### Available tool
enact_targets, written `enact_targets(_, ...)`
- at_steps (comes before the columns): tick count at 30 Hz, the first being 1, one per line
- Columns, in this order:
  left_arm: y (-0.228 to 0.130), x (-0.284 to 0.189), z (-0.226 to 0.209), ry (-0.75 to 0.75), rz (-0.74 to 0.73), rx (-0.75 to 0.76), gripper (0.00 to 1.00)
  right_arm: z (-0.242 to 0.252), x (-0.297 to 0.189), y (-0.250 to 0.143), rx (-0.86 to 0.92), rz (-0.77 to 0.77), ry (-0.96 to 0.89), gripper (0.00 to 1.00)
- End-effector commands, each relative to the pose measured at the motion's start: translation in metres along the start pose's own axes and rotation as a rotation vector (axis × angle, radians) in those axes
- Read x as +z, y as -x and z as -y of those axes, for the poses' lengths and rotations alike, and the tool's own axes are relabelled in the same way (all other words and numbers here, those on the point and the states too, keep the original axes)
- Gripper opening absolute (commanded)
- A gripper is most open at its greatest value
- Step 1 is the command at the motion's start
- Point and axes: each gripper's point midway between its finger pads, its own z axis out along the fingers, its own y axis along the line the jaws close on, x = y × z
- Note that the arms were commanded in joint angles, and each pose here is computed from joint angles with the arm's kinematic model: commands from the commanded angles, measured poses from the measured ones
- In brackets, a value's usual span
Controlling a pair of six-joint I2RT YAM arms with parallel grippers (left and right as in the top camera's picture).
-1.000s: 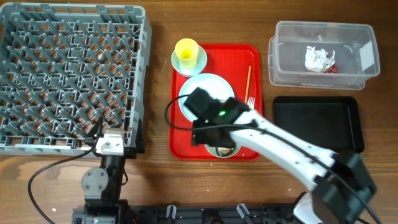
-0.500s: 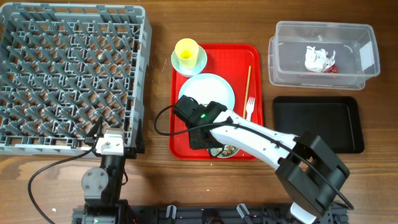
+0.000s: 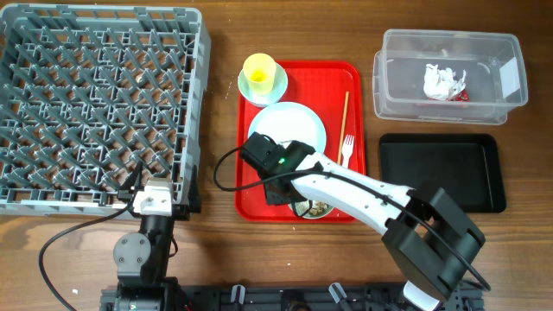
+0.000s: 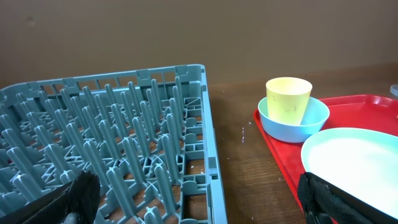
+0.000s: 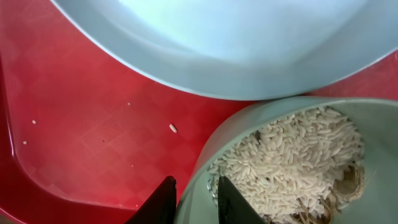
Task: Sort waste into correct bins and load items into the dishwasher rack
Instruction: 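Reach the right gripper to the rice bowl and grasp its rim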
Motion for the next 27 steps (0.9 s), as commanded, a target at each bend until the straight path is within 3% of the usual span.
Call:
enact_targets(1, -0.004, 0.0, -0.001, 0.01, -0.014, 0.016, 1.0, 0.005, 0.015, -0.003, -0.058, -0.013, -0.055, 0.17)
enact_targets(5, -0.004, 0.0, -0.001, 0.01, -0.014, 0.016, 1.0, 0.008, 0.022, -0.004, -0.061, -0.022, -0.079, 0.15)
enact_targets(8, -0.004, 0.0, -0.001, 0.01, -0.014, 0.016, 1.0, 0.01, 0.02, -0.005, -0.065, -0.029, -0.085, 0.04)
enact_targets(17, -0.004, 0.0, -0.001, 0.01, -0.014, 0.016, 1.0, 0.018, -0.02, 0.019, -0.049, 0.03, -0.18, 0.04)
enact_targets(20, -0.004, 0.0, -0.001, 0.01, -0.014, 0.016, 1.0, 0.036, -0.033, 0.023, 0.038, 0.059, -0.279, 0.04)
enact_targets(27, -0.004, 0.0, -0.001, 0.01, -0.014, 0.016, 1.0, 0.083, -0.079, 0.04, 0.262, 0.041, -0.302, 0.04)
